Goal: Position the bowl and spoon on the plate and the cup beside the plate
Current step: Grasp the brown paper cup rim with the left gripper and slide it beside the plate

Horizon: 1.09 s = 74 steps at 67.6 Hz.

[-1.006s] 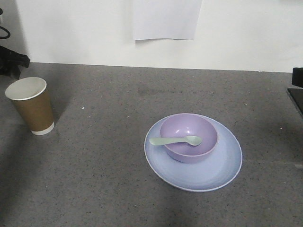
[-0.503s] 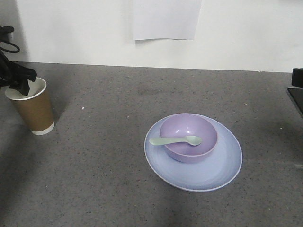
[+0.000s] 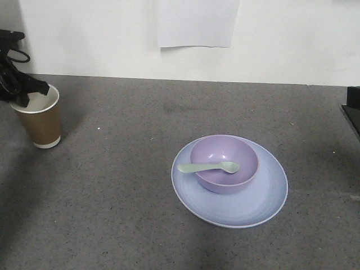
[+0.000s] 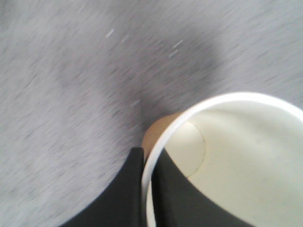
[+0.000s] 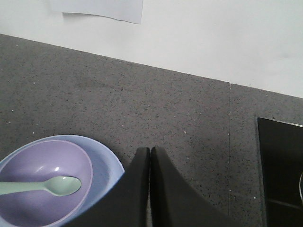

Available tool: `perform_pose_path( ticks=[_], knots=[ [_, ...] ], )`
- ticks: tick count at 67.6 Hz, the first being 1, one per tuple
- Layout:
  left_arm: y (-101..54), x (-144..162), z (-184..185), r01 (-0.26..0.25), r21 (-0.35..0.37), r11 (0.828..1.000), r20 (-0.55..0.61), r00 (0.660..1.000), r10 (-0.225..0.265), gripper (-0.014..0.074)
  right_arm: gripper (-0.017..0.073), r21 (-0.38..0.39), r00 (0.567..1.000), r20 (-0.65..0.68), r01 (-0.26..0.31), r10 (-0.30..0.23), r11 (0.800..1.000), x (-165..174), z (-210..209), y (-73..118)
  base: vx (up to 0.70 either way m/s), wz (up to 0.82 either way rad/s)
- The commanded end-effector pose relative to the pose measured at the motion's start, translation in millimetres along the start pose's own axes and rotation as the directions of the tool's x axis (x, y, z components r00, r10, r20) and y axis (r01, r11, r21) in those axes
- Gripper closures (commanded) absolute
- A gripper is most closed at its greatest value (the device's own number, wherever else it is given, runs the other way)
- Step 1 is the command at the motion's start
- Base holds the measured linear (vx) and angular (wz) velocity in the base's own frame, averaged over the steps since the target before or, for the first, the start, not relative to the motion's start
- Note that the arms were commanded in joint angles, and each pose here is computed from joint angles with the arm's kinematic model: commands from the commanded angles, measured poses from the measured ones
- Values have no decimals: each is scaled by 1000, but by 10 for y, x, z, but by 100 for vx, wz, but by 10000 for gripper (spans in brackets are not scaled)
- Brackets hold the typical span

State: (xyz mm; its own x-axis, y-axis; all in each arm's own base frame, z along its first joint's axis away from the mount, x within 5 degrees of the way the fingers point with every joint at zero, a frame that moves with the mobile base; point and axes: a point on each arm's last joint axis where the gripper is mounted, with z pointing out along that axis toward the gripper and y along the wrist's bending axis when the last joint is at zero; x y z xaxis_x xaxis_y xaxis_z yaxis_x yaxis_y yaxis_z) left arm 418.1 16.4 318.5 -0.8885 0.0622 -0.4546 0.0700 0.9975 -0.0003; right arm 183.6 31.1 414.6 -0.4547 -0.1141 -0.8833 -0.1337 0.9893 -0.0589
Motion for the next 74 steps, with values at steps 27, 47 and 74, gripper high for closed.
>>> perform_pose_path(
  ticks=[27,47,74],
  knots=[
    [-1089,-147,-713,-277,316,907,247,947,204,590,570,3,995,95,9,-9,1000,-131,-74,-10,0,0],
    [-1779,-25,-537,-417,375,828,229,907,353,590,565,4,996,85,9,-9,1000,-122,-73,-12,0,0],
    [-2062,54,-246,-470,369,802,175,882,437,589,565,5,997,76,9,-9,1000,-114,-73,-12,0,0]
  ],
)
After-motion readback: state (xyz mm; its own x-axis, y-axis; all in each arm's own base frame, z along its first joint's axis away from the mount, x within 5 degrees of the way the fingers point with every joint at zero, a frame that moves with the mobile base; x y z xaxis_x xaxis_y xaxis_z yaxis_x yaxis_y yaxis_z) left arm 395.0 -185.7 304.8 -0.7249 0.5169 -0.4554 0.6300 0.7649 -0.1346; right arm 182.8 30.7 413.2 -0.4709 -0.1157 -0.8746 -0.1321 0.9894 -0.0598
